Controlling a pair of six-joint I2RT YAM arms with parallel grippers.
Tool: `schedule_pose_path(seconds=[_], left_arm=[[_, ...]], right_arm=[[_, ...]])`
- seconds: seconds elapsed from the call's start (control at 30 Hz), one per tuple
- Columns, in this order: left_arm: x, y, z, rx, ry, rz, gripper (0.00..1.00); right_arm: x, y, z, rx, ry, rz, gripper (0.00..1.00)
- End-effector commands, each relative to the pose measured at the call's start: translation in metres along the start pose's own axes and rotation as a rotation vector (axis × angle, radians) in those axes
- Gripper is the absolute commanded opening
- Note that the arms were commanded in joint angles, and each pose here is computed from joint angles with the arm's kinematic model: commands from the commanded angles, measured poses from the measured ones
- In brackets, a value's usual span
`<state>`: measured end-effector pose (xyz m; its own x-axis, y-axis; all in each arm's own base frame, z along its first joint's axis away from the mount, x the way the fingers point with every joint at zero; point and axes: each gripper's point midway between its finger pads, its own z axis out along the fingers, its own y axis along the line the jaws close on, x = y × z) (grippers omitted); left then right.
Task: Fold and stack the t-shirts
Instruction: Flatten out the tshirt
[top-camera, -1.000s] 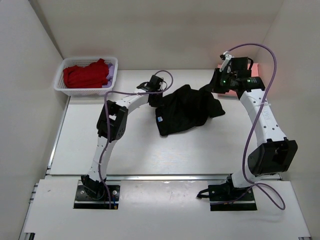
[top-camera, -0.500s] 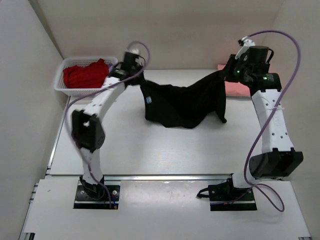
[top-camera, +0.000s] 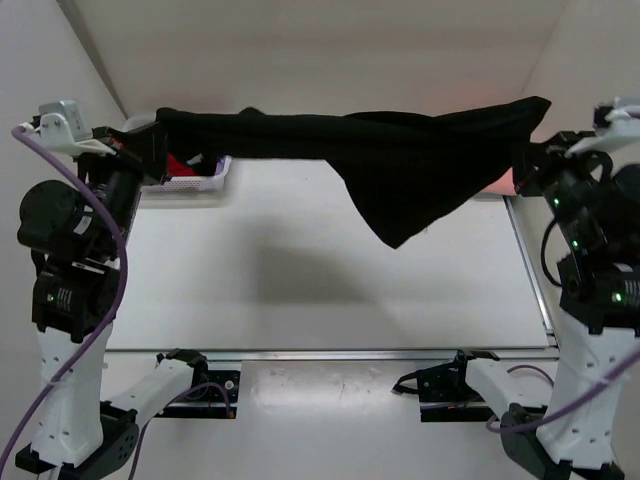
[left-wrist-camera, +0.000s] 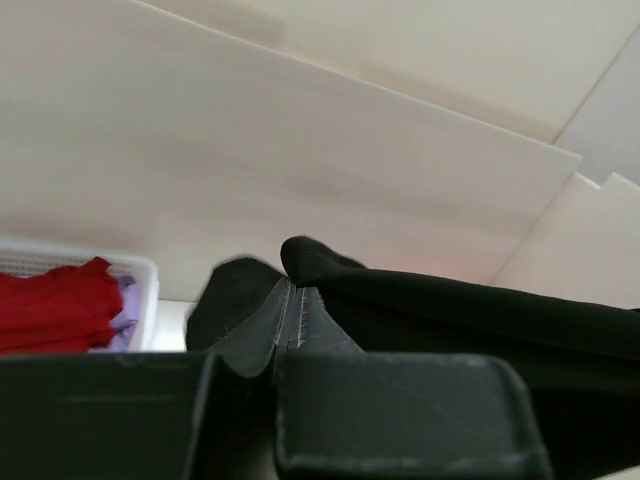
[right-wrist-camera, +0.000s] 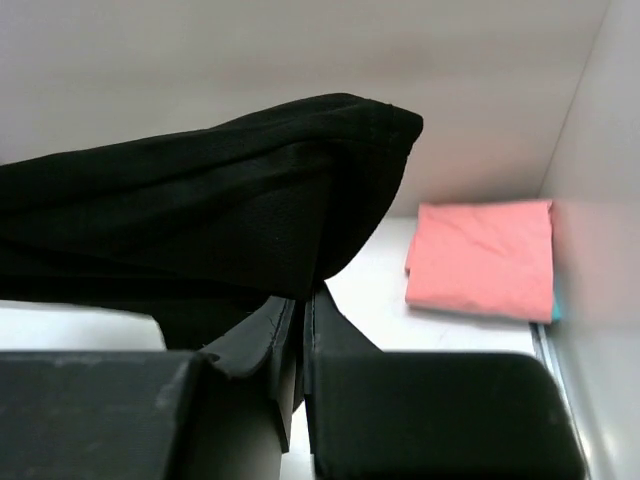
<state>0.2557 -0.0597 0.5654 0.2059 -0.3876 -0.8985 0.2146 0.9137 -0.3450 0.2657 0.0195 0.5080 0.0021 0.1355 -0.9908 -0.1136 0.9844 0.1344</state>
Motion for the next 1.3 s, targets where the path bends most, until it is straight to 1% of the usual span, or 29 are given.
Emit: schedule_pose_path(seconds=[0.0,0.03,0.1,0.2,0.27,0.3,0.33,0.5,0.57,0.6,0.67,0.7,0.73,0.77,0.8,0.83,0.87,0.9,0.93,0.97,1.0,1.03,1.07,1.1,1.13,1.17,1.2,1.23,1.27], left_arm=[[0.025,0.033,-0.004,-0.132,0.080,0.108,0.00],[0.023,0.034,-0.008,-0.136,0.066,0.108,0.00],[0.032,0.038,-0.008,-0.141,0.085,0.113,0.00],[0.050,0.043,0.003,-0.150,0.103,0.096,0.00],[0.066,0.043,0.012,-0.145,0.115,0.065,0.00],[0.080,0.045,0.021,-0.151,0.126,0.055,0.00],[0.102,0.047,0.038,-0.156,0.158,0.037,0.00],[0.189,0.066,0.075,-0.177,0.288,0.050,0.00],[0.230,0.074,0.092,-0.186,0.349,0.085,0.00],[0.235,0.074,0.097,-0.189,0.357,0.084,0.00],[0.279,0.087,0.117,-0.222,0.439,0.128,0.00],[0.290,0.089,0.123,-0.223,0.455,0.135,0.00],[0.309,0.091,0.134,-0.226,0.483,0.142,0.00],[0.333,0.102,0.140,-0.252,0.523,0.150,0.00],[0.352,0.108,0.151,-0.264,0.547,0.155,0.00],[0.347,0.107,0.163,-0.267,0.523,0.150,0.00],[0.363,0.115,0.175,-0.285,0.539,0.149,0.00],[0.383,0.127,0.181,-0.312,0.570,0.150,0.03],[0.376,0.127,0.194,-0.319,0.542,0.142,0.14],[0.385,0.136,0.205,-0.344,0.550,0.124,0.48],[0.390,0.141,0.208,-0.340,0.567,0.120,0.49],[0.395,0.151,0.213,-0.355,0.580,0.097,0.49],[0.398,0.157,0.216,-0.351,0.592,0.066,0.51],[0.395,0.156,0.215,-0.338,0.589,0.041,0.53],[0.402,0.163,0.208,-0.350,0.608,0.033,0.56],[0.404,0.165,0.198,-0.350,0.618,0.011,0.58],[0.391,0.159,0.192,-0.336,0.605,0.004,0.57],[0.403,0.162,0.177,-0.345,0.642,0.005,0.57],[0.400,0.157,0.162,-0.339,0.646,-0.003,0.57]], right_arm=[[-0.008,-0.014,-0.010,0.063,-0.042,-0.027,0.00],[-0.006,-0.011,-0.009,0.048,-0.037,-0.022,0.01],[-0.001,-0.011,-0.005,0.031,-0.026,-0.015,0.00],[0.010,-0.008,0.008,-0.011,-0.003,0.004,0.00],[0.030,-0.005,0.023,-0.052,0.053,0.024,0.00],[0.046,-0.006,0.033,-0.064,0.095,0.041,0.00],[0.072,-0.009,0.052,-0.071,0.161,0.070,0.00],[0.148,-0.017,0.104,-0.109,0.315,0.121,0.00],[0.170,-0.019,0.128,-0.117,0.360,0.146,0.00],[0.183,-0.024,0.142,-0.113,0.382,0.140,0.00],[0.216,-0.027,0.176,-0.122,0.450,0.155,0.00],[0.211,-0.031,0.186,-0.118,0.435,0.150,0.00],[0.235,-0.034,0.204,-0.122,0.481,0.179,0.00],[0.226,-0.032,0.218,-0.135,0.459,0.174,0.00],[0.234,-0.031,0.240,-0.145,0.469,0.181,0.00],[0.235,-0.037,0.266,-0.135,0.465,0.176,0.00],[0.270,-0.042,0.283,-0.128,0.537,0.198,0.00],[0.239,-0.043,0.304,-0.136,0.467,0.180,0.00],[0.282,-0.054,0.319,-0.096,0.558,0.214,0.06],[0.283,-0.065,0.338,-0.061,0.567,0.207,0.25],[0.237,-0.064,0.353,-0.057,0.469,0.183,0.36],[0.273,-0.081,0.358,-0.002,0.557,0.201,0.54],[0.266,-0.088,0.362,0.027,0.551,0.207,0.64],[0.241,-0.090,0.359,0.037,0.509,0.214,0.71],[0.265,-0.095,0.351,0.057,0.584,0.222,0.74],[0.276,-0.096,0.339,0.087,0.638,0.186,0.77],[0.266,-0.089,0.326,0.092,0.651,0.134,0.78],[0.268,-0.100,0.319,0.151,0.666,0.088,0.77],[0.263,-0.099,0.309,0.166,0.679,0.098,0.78]])
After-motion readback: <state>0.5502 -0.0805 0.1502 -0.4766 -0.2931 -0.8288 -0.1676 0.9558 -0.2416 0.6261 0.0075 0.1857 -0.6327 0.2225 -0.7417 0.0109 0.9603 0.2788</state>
